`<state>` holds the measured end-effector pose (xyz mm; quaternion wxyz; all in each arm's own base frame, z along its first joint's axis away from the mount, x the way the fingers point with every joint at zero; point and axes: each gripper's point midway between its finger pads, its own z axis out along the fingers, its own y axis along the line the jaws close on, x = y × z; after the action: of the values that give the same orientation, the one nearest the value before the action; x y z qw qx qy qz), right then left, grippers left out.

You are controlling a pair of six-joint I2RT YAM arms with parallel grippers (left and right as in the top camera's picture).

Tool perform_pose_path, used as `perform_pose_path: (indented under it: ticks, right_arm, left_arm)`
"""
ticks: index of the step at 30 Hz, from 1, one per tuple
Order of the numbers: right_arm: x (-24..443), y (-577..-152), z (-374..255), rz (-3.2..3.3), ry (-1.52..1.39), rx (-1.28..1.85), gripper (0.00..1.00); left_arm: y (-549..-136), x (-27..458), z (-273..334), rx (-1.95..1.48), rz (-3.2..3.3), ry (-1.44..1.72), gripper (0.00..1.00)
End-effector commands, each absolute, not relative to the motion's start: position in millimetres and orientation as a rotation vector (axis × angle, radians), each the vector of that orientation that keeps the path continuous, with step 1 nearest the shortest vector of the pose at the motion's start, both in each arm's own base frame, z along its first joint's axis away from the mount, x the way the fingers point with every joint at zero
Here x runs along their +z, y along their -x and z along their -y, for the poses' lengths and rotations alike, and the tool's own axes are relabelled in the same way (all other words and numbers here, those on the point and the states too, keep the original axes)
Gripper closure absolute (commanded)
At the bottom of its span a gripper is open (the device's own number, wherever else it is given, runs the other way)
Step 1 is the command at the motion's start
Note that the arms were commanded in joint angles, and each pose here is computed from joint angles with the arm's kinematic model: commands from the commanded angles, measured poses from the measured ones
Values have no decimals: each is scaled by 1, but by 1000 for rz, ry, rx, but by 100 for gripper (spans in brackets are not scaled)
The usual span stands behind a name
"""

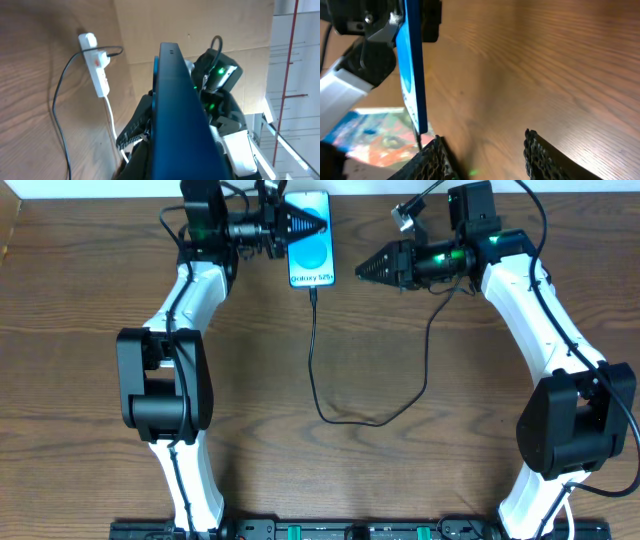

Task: Plug charger to phone and switch on socket
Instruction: 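Open the right gripper and pull it back from the plugged phone, then lower the phone with the left gripper and lay it flat on the table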

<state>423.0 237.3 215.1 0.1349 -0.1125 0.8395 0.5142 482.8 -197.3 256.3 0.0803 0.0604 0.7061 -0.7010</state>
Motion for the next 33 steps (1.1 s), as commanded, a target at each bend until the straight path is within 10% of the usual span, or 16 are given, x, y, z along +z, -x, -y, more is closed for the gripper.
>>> perform_pose_path:
  ticks: [1,33]
  right_arm:
    - [195,-429,-222,-2507,333,1270,49]
    - [169,-423,-202,-2651,289,1067,44]
  left_arm:
    - [-474,237,195,-2097,-2119,-186,93]
    - [-463,65,154,-1351,-2655,378,93]
